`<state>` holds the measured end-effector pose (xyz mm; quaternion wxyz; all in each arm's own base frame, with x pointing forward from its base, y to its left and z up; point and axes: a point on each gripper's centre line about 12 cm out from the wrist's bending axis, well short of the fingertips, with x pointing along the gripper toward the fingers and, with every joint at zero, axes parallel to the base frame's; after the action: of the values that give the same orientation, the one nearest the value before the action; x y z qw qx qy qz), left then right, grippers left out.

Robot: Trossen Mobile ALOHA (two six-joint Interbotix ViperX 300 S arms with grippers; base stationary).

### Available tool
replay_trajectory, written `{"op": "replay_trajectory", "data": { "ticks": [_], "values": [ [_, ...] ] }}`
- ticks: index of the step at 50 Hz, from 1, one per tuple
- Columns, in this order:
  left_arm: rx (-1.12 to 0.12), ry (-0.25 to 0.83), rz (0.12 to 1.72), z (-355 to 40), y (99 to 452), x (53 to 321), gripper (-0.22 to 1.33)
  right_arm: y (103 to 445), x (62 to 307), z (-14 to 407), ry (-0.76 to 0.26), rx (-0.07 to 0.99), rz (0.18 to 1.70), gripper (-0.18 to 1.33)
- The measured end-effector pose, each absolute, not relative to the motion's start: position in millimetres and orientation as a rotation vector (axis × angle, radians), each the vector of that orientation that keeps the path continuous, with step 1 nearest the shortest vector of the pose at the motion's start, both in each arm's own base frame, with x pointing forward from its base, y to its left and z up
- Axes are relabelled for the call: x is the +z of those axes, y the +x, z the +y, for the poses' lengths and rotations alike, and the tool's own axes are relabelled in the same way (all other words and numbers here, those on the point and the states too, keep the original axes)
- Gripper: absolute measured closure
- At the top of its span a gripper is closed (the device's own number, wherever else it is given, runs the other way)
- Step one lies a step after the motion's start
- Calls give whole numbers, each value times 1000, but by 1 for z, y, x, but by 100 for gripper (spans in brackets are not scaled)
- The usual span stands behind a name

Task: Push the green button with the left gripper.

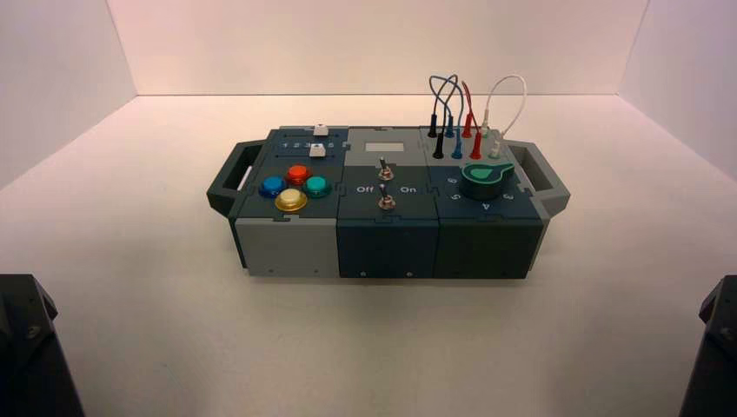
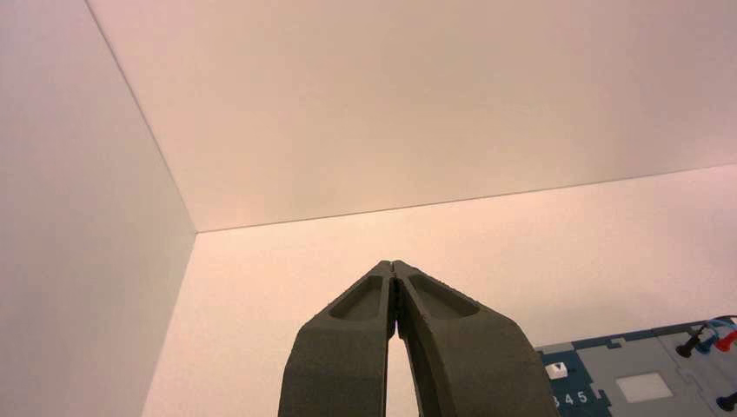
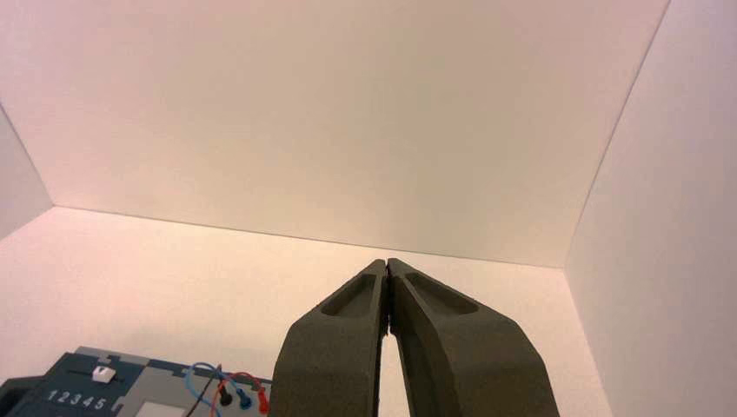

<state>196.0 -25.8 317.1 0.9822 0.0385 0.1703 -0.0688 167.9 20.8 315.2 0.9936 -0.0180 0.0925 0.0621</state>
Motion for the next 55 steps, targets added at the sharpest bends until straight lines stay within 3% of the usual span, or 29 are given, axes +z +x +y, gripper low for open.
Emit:
{"op": "replay_trajectory", "data": {
  "ticks": [23, 39, 49, 55],
  "values": [
    [-140, 78, 353, -26, 196, 316, 127, 168, 314, 21, -35, 124, 192, 129],
    [-200, 107, 536, -39, 201, 289, 127, 172, 306, 25, -34, 146, 252, 129],
    [-280, 153, 656, -56, 204, 269, 127, 176, 287, 49, -65, 270, 378, 129],
    [-315, 176, 710, -65, 207, 260, 127, 174, 272, 76, -114, 409, 465, 129]
  ]
}}
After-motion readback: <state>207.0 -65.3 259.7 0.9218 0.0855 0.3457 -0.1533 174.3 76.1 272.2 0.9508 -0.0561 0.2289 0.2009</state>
